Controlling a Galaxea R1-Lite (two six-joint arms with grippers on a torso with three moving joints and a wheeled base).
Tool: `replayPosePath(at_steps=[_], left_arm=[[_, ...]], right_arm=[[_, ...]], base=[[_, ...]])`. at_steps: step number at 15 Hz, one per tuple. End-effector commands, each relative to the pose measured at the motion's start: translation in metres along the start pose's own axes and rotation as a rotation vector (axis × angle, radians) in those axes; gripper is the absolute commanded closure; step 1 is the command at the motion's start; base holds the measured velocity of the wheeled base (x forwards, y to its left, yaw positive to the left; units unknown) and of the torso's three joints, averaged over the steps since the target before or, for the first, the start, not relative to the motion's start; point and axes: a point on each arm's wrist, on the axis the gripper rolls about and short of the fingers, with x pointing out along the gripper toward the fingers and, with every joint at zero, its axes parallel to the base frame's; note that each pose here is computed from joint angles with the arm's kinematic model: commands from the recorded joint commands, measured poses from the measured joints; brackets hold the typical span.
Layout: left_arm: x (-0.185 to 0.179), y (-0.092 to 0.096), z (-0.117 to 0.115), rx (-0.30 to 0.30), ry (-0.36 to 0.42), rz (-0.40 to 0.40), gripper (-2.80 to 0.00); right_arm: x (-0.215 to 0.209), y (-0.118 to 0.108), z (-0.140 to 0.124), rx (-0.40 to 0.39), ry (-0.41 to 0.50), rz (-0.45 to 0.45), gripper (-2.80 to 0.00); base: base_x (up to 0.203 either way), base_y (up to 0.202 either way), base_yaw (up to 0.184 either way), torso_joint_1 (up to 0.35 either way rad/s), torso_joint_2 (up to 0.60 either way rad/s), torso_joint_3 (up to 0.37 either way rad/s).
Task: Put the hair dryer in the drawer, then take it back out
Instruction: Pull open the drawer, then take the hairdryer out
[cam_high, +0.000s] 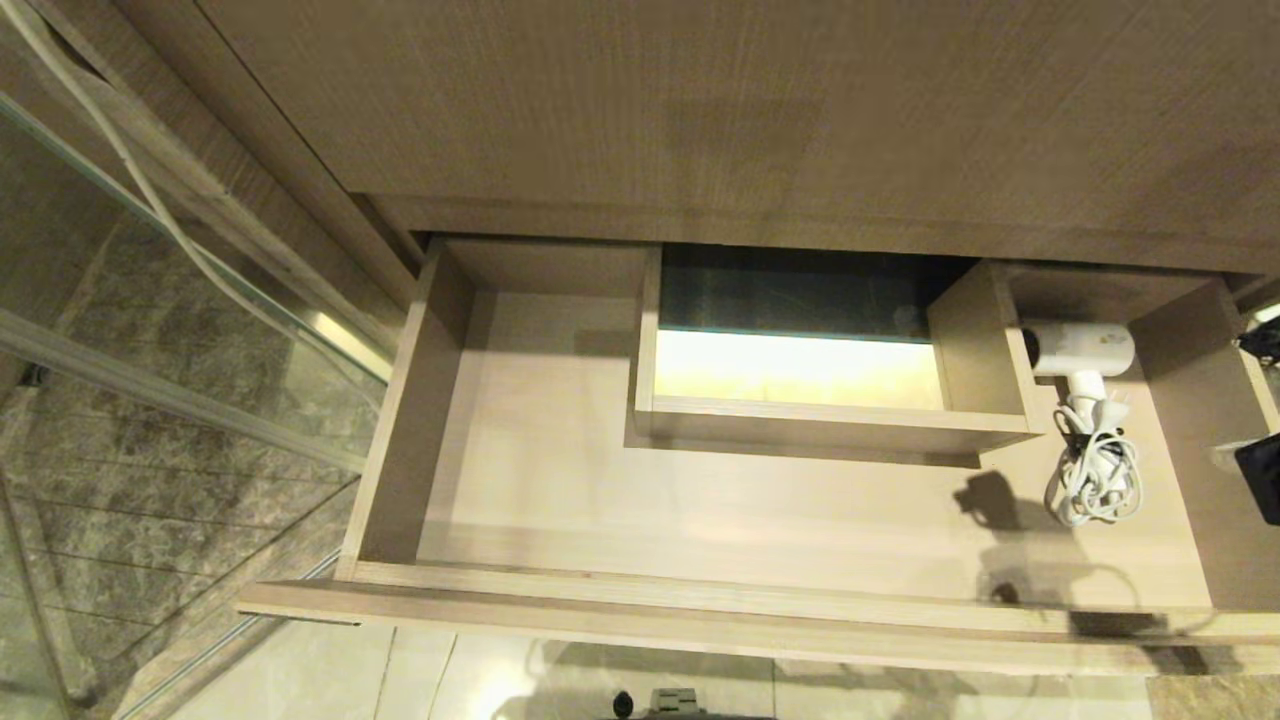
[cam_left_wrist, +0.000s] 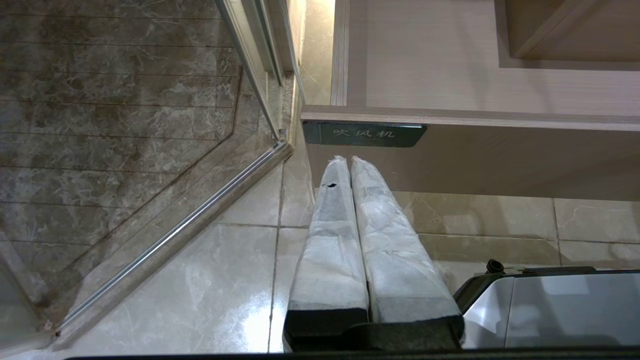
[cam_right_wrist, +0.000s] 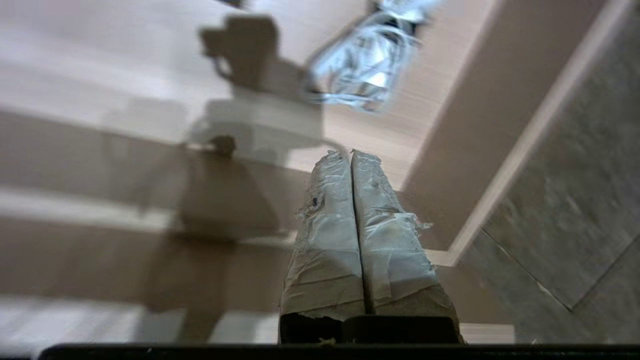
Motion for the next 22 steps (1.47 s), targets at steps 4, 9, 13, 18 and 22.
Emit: replayPosePath(at_steps=[4, 9, 13, 18, 22], left_arm=[[0.0, 0.0, 0.0, 0.0, 0.001, 0.0, 0.0], [0.0, 0.0, 0.0, 0.0, -0.001, 0.0, 0.0], [0.0, 0.0, 0.0, 0.0, 0.001, 0.0, 0.0], [0.0, 0.0, 0.0, 0.0, -0.001, 0.0, 0.0], [0.0, 0.0, 0.0, 0.0, -0.001, 0.0, 0.0]], right_arm=[[0.075, -0.027, -0.015, 0.062, 0.16, -0.017, -2.8], [0.157, -0.051, 0.0, 0.073, 0.128, -0.034, -2.8], [0.217, -0.066, 0.004, 0.114, 0.083, -0.052, -2.8], [0.257, -0.068, 0.001, 0.146, 0.01, 0.018, -2.8], [0.269, -0.067, 0.003, 0.171, -0.06, 0.059, -2.8]], base=[[0.0, 0.0, 0.0, 0.0, 0.0, 0.0], [0.0, 0.0, 0.0, 0.0, 0.0, 0.0], [0.0, 0.0, 0.0, 0.0, 0.0, 0.0], [0.0, 0.0, 0.0, 0.0, 0.0, 0.0], [0.0, 0.0, 0.0, 0.0, 0.0, 0.0]])
